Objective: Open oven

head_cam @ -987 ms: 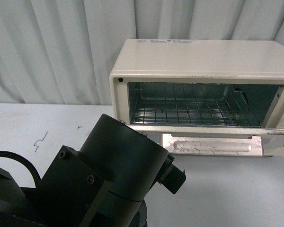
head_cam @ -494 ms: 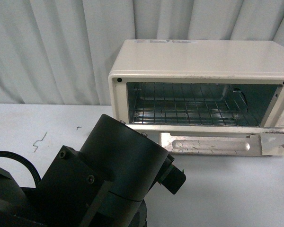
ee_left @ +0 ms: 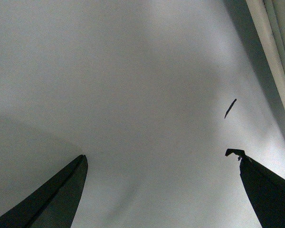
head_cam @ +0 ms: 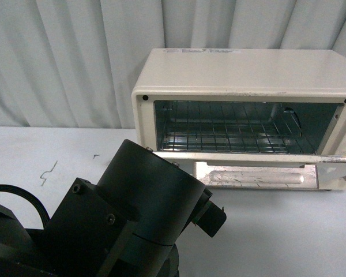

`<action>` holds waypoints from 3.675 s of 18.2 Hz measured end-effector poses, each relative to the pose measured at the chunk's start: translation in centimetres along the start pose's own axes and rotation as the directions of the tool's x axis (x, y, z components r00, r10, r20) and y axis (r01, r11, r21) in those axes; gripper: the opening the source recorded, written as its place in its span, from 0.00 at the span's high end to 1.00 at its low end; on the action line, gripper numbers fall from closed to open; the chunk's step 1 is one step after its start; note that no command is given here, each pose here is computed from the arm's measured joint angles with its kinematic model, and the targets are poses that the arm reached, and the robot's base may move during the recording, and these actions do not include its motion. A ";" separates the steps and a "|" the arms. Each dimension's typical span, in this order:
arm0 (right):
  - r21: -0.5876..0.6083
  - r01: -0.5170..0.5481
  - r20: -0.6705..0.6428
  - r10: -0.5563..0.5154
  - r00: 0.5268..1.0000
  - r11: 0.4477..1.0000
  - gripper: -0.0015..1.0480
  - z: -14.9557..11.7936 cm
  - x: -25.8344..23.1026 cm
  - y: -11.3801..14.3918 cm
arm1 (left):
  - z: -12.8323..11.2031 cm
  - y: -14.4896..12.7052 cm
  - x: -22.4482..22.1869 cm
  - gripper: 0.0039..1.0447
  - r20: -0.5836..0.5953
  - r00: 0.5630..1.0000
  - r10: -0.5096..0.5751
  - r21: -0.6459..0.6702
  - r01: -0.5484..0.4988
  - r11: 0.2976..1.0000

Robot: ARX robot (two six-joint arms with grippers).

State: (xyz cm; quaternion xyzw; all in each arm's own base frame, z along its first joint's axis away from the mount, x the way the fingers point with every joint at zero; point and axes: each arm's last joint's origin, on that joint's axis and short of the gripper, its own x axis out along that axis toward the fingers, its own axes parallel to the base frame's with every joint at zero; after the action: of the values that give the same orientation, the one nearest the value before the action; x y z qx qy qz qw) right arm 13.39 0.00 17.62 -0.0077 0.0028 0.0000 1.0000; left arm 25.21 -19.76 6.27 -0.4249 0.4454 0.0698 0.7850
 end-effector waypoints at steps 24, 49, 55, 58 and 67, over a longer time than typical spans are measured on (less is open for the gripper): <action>0.000 0.000 0.017 0.000 1.000 1.000 0.98 -0.7 -2.5 0.0 | 0.0 0.0 0.0 0.06 0.000 1.000 0.000 0.000 0.000 1.000; 0.001 0.001 0.009 -0.001 1.000 1.000 0.06 -1.0 -3.7 0.0 | -0.4 2.0 0.4 0.06 0.186 0.962 -0.198 0.030 0.196 0.980; 0.001 0.000 0.010 0.000 1.000 1.000 0.06 -1.0 -3.7 0.0 | 0.2 1.3 -1.7 0.06 0.163 0.940 -0.300 0.102 0.286 0.953; 0.001 0.000 0.009 0.000 1.000 1.000 0.06 -1.0 -3.7 0.0 | 0.8 1.8 -3.8 0.06 0.134 0.936 -0.327 0.134 0.309 0.941; 0.001 0.000 0.009 0.000 1.000 1.000 0.06 -1.0 -3.7 0.0 | 2.7 2.5 -14.0 0.06 0.080 0.911 -0.404 0.395 0.343 0.852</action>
State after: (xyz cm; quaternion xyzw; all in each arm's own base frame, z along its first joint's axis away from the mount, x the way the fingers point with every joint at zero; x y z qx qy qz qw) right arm 9.72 0.00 16.66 -0.0073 -0.0018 0.0000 1.0000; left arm 17.39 -12.48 15.98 -0.3396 0.2945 -0.1362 0.8828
